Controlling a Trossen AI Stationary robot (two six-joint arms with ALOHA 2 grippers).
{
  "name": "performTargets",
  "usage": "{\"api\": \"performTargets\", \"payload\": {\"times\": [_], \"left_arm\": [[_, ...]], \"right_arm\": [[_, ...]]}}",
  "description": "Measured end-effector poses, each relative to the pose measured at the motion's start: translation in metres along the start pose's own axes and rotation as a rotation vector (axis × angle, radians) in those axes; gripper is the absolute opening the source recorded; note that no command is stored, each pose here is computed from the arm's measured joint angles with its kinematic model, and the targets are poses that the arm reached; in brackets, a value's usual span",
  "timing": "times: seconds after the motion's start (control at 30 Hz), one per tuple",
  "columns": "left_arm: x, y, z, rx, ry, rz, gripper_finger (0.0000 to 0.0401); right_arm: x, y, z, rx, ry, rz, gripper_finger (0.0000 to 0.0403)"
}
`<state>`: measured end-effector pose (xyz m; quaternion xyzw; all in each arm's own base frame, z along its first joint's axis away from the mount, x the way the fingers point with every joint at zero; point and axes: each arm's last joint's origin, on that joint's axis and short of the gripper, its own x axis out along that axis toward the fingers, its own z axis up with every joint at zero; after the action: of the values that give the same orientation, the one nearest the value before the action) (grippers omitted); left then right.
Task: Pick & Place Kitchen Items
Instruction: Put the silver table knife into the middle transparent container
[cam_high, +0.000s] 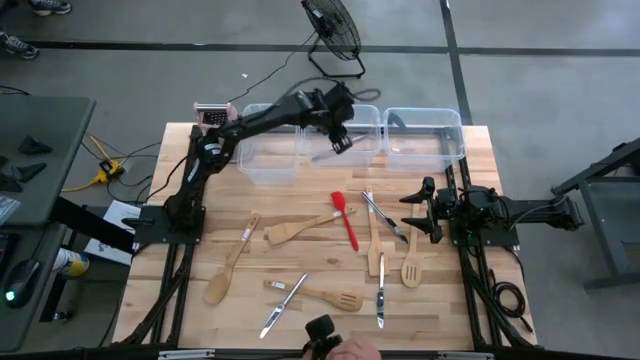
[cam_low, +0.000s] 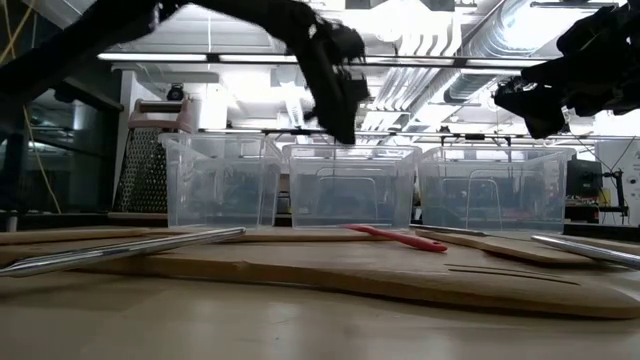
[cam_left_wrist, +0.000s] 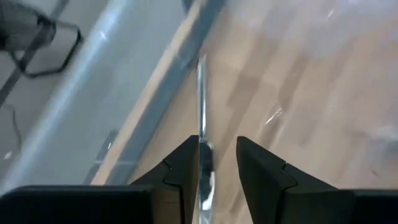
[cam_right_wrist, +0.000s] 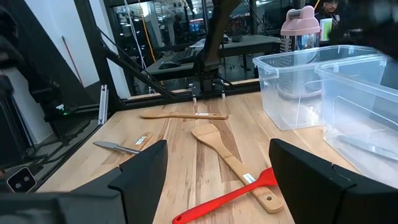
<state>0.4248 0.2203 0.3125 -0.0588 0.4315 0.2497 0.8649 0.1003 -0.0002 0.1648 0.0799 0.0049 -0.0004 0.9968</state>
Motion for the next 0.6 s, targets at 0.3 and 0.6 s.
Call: {"api": "performTargets", "payload": {"times": [0.3,0.6], "left_arm": [[-0.083,0.005,0.016,0.059,-0.190,-0.123,0.0103],[-0.133,-0.003,0.007,0.098,-0.316,-0.202,0.0103]], "right_arm": [[0.000,0.000,0.000,0.000,0.000,0.000,0.0275],[0.000,0.000,0.000,0.000,0.000,0.000,0.0275]]}}
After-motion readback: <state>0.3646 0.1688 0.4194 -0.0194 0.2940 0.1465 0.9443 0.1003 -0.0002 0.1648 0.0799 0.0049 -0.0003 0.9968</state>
